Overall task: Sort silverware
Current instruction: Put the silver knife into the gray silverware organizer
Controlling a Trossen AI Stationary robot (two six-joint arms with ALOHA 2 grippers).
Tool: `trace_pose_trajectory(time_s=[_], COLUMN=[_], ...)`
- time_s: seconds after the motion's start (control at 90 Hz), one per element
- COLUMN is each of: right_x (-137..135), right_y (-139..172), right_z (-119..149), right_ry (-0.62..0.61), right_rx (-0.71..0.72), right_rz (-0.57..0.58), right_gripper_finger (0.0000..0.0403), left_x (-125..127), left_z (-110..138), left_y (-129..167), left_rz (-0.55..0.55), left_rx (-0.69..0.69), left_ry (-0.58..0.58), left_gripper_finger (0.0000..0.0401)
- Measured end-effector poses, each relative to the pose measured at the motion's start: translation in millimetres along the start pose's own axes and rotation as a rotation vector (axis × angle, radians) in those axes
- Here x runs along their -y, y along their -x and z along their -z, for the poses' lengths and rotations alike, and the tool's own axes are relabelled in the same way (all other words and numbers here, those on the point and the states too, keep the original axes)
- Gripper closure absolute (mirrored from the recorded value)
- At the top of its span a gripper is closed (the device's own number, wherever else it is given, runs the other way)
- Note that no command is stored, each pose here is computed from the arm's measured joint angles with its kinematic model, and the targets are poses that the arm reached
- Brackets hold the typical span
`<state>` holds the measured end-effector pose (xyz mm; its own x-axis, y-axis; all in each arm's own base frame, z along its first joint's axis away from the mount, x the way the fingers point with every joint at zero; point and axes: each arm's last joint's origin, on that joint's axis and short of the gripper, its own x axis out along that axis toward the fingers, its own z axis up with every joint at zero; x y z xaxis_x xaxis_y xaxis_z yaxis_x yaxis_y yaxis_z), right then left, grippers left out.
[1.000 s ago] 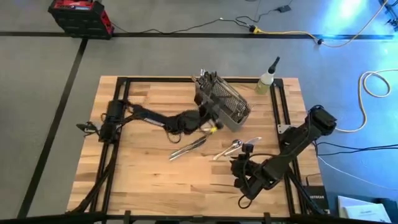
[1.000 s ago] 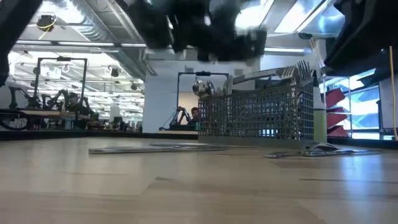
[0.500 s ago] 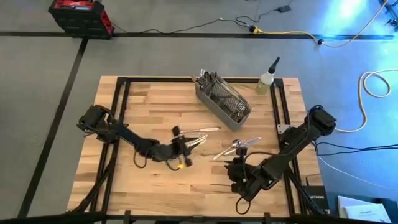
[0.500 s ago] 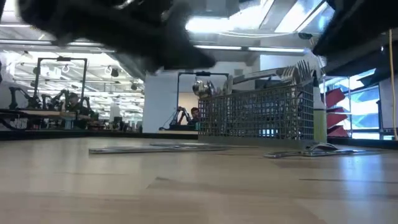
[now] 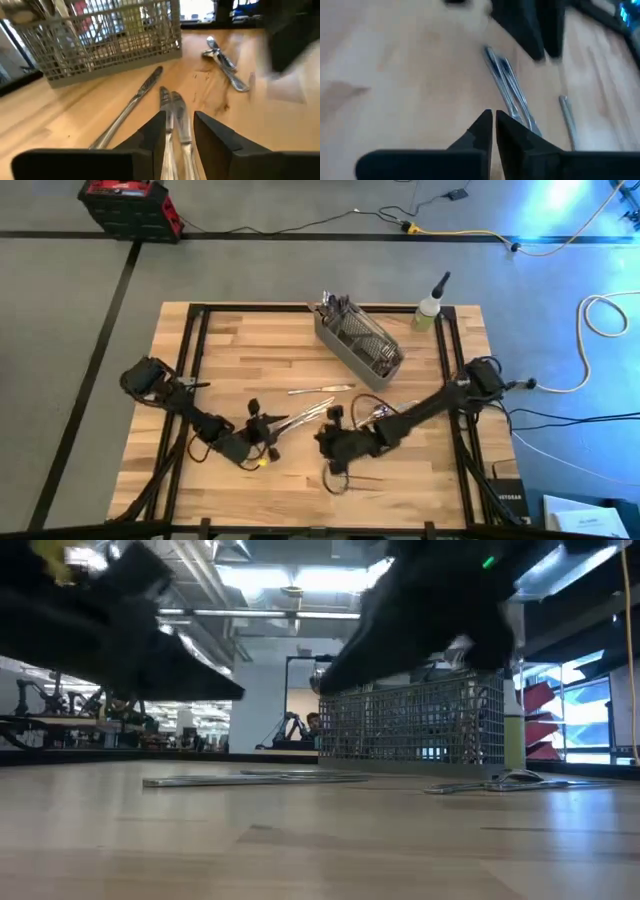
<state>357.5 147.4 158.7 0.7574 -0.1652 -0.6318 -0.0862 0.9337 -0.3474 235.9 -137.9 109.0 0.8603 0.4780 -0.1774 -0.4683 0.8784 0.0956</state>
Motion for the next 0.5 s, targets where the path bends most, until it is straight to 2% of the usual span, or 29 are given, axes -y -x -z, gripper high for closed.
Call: trace_pose_trajectory(time_s=[0.156,0.311,0.411,0.5], right_x=[36,58,58,56], right_y=[-32,-64,-75,-75], right_z=[13,28,39,37], right_ry=[-0.16,-0.252,-0.3,-0.318], right_rx=[-0.059,-0.063,-0.099,-0.09], right_rz=[0.103,0.021,-0.014,-0.02], right_gripper_finger=[0.0401,0.0402,0.0402,0.0402], left_x=[-1,-6,-8,-8], left_z=[11,19,22,23], left_y=[14,15,15,15], left_rz=[0.018,0.004,-0.004,-0.008], left_rx=[-0.012,-0.044,-0.06,-0.067], left_ry=[0.018,0.075,0.087,0.097], left_gripper_finger=[0.0317,0.0317,0.0317,0.0317])
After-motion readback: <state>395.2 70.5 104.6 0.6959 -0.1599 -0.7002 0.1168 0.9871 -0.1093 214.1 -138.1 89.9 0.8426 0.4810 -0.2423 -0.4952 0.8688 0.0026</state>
